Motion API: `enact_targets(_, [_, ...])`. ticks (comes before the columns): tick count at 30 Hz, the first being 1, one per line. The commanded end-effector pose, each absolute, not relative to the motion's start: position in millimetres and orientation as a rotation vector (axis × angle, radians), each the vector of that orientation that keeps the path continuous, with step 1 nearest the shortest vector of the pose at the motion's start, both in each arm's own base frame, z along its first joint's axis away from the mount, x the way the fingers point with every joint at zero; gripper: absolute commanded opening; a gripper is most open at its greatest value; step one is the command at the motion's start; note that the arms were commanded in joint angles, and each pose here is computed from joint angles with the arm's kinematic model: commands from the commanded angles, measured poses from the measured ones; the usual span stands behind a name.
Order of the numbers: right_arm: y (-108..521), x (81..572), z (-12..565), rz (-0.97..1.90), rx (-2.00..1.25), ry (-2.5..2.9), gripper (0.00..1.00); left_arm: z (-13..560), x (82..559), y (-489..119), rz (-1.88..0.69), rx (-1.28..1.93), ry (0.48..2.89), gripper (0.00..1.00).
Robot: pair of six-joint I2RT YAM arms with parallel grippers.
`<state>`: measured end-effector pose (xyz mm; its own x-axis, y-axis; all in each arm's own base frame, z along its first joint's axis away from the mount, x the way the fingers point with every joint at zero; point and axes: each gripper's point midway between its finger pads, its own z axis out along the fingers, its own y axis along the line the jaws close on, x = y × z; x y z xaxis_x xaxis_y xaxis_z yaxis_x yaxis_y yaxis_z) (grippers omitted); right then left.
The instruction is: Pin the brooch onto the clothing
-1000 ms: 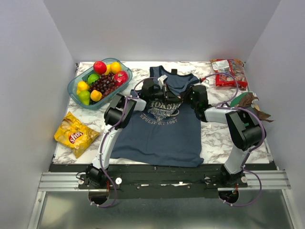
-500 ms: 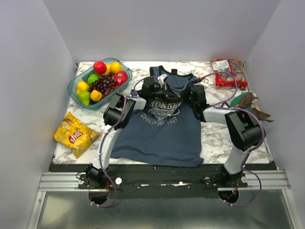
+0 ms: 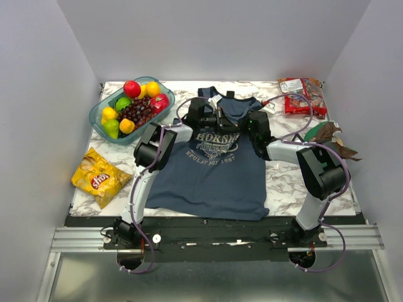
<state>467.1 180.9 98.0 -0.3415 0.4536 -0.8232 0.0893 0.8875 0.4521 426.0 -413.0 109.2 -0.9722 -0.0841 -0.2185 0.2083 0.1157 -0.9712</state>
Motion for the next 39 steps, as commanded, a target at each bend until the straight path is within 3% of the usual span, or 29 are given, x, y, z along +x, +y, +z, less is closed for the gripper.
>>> enact_targets(1, [180,453,69,0.29,0.364,2.015,0.24,197,394,-436,-1.927,0.51,1.926,0.0])
enact_targets(16, [189,456,88,0.361,0.385,2.003,0.26,130,380,-422,-1.812,0.48,2.094,0.0])
enact_targets(27, [187,455,122,0.404,0.356,1.988,0.52,108,387,-412,-1.769,0.473,2.129,0.0])
enact_targets(35, [179,449,125,0.485,0.343,2.018,0.6,107,390,-409,-1.78,0.486,2.118,0.0])
enact_targets(39, [174,444,131,0.664,0.261,2.047,0.63,109,389,-407,-1.801,0.521,2.103,0.0])
